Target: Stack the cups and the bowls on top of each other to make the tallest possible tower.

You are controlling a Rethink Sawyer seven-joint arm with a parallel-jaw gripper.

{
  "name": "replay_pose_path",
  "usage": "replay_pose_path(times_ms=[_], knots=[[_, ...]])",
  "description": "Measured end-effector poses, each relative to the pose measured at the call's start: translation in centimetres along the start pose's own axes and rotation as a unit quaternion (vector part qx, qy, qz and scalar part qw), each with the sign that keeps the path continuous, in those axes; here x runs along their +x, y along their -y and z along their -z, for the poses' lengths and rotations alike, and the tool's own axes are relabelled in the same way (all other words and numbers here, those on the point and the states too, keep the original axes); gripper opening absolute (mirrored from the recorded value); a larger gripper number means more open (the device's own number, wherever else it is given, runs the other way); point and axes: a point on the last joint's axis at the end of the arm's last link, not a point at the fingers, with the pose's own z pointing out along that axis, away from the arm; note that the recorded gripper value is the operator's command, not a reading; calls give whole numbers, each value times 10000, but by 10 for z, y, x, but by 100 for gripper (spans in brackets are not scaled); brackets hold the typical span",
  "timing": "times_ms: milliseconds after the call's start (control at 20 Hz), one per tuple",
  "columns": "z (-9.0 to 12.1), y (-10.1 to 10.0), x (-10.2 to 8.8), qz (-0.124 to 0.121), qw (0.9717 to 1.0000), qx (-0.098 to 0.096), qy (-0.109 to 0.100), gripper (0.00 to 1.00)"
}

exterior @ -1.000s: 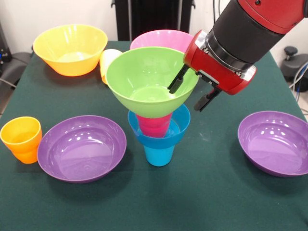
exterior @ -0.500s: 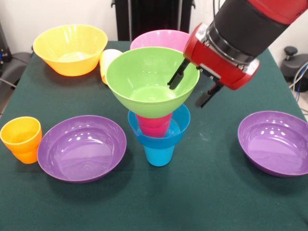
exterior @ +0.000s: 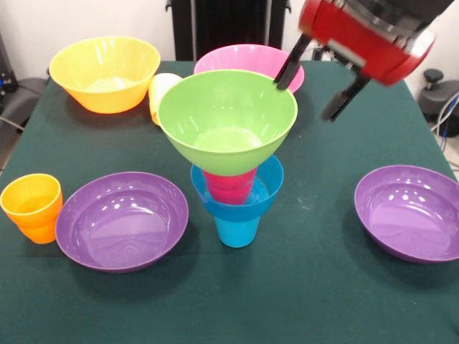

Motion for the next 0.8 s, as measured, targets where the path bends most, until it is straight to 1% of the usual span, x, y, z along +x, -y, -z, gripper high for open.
replay_pose_path(times_ms=[50,200,250,450,550,600,650,800], knots=[[13,2,-3,-10,10000,-45,-65,100],[38,6,-8,-21,9998,-133,-154,100],[53,8,-12,-25,9996,-198,-191,100],[83,9,-18,0,9987,-435,-246,100],[94,6,-20,32,9981,-568,-239,100],[103,0,-20,80,9971,-722,-212,100],[107,-4,-20,110,9966,-784,-203,100],[112,-16,-16,188,9957,-887,-208,100]])
